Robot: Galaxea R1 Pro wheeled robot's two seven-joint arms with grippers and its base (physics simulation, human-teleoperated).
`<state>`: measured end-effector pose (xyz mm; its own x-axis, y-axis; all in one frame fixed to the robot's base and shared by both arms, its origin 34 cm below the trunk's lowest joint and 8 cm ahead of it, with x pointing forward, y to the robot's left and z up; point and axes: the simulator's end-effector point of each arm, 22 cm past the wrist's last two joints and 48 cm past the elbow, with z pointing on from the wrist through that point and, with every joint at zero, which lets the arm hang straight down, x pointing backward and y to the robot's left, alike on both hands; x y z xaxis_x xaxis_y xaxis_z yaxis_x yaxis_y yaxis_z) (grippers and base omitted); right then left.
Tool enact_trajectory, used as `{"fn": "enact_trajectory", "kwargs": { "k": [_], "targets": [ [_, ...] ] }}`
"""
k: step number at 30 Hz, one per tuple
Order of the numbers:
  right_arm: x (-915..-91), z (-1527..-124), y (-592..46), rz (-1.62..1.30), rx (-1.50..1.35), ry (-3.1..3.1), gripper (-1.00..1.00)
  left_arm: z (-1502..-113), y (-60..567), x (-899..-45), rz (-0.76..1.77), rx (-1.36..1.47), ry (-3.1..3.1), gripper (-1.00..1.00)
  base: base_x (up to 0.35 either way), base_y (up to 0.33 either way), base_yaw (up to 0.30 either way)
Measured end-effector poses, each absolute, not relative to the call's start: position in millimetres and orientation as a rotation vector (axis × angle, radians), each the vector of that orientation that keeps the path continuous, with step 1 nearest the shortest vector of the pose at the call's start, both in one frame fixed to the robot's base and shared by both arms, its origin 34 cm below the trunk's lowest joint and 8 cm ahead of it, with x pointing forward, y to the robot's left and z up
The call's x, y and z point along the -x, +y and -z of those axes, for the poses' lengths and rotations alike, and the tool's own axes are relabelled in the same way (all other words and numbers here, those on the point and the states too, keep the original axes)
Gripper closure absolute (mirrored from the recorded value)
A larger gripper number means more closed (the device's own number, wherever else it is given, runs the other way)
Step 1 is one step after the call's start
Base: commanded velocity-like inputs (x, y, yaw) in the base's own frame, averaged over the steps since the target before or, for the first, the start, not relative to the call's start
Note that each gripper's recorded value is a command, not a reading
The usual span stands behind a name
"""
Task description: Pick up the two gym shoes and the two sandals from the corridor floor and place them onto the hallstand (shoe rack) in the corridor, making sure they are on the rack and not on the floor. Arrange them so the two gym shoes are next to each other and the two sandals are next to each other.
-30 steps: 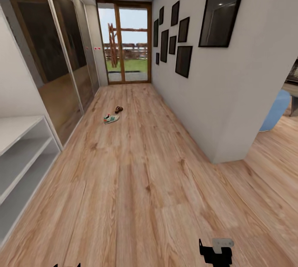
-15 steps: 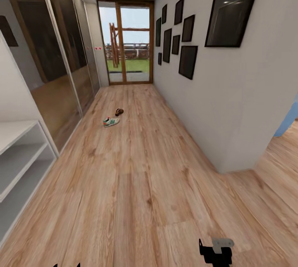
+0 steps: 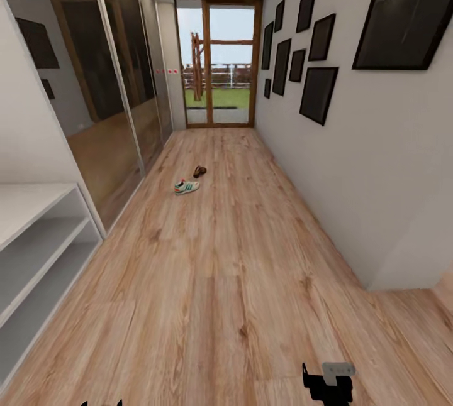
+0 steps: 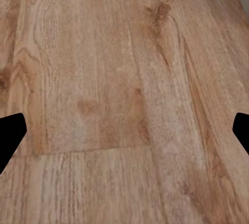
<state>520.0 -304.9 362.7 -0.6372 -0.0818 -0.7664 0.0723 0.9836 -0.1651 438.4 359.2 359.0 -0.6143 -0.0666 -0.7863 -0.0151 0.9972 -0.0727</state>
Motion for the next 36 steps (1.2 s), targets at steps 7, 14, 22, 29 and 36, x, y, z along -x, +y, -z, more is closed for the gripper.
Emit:
{"fn": "enact_trajectory", "kwargs": {
  "k": [7,14,22,29,36],
  "targets": [
    [-519.7,-362.4,-304.8,0.225,0.007,2.251,-1.00,-358.8,358.6,-438.3,0.074,0.057,2.232,-1.00,0.340,0.000,0.015],
    [-519.9,-362.5,-305.7,0.228,0.007,2.251,-1.00,-358.7,358.1,-438.3,0.075,0.057,2.232,-1.00,0.340,0.000,0.002],
    [-520.0,-362.5,-305.7,0.226,0.008,2.251,-1.00,-358.4,358.0,-437.9,0.075,0.058,2.233,-1.00,0.340,0.000,0.000],
    [-519.7,-362.3,-304.6,0.225,0.008,2.251,-1.00,-358.4,358.2,-437.7,0.075,0.058,2.233,-1.00,0.340,0.000,0.117],
    [-520.0,-362.5,-304.6,0.225,0.008,2.250,-1.00,-358.4,358.2,-437.7,0.075,0.058,2.234,-1.00,0.340,0.000,0.146]
  ]
}}
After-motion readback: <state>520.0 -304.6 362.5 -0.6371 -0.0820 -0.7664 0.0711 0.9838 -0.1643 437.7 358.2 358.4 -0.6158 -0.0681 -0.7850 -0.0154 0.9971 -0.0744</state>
